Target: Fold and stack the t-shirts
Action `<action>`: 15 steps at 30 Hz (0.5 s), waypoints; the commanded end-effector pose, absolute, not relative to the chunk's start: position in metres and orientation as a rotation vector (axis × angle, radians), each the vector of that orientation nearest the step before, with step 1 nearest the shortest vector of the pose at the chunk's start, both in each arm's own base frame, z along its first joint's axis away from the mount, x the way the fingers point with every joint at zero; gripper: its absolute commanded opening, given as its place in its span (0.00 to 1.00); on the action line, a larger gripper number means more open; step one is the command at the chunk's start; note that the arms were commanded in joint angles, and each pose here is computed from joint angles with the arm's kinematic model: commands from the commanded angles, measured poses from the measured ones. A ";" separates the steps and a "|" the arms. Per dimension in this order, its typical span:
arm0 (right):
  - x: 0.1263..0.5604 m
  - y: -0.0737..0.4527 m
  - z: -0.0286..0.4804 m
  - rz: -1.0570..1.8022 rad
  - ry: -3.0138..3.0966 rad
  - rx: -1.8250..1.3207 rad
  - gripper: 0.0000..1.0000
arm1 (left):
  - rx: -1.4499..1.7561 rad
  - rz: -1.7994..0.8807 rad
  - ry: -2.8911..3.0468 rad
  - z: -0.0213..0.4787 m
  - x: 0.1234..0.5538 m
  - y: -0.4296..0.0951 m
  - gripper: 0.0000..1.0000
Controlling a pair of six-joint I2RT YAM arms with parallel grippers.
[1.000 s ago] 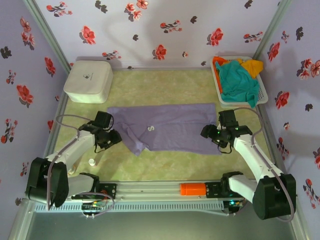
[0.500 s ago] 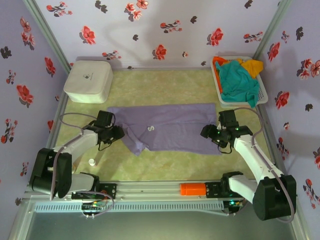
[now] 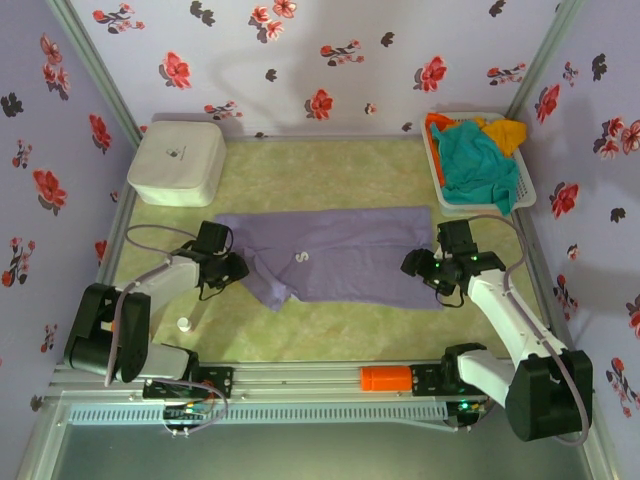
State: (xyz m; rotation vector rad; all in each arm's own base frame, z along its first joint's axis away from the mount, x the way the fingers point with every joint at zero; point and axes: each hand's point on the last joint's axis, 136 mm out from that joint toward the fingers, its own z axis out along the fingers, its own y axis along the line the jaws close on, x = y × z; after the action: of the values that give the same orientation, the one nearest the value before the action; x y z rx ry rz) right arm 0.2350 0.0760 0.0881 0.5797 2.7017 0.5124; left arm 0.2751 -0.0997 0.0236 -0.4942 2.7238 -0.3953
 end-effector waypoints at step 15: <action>0.234 0.076 0.085 0.522 2.698 0.591 0.70 | -0.546 -0.370 2.707 0.049 0.253 -0.086 0.05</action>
State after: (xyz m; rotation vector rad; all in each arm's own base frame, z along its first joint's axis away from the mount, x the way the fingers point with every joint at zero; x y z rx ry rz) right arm 0.2350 0.0760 0.0880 0.5797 2.7017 0.5124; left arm 0.2650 -0.0950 0.0481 -0.4965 2.6875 -0.4038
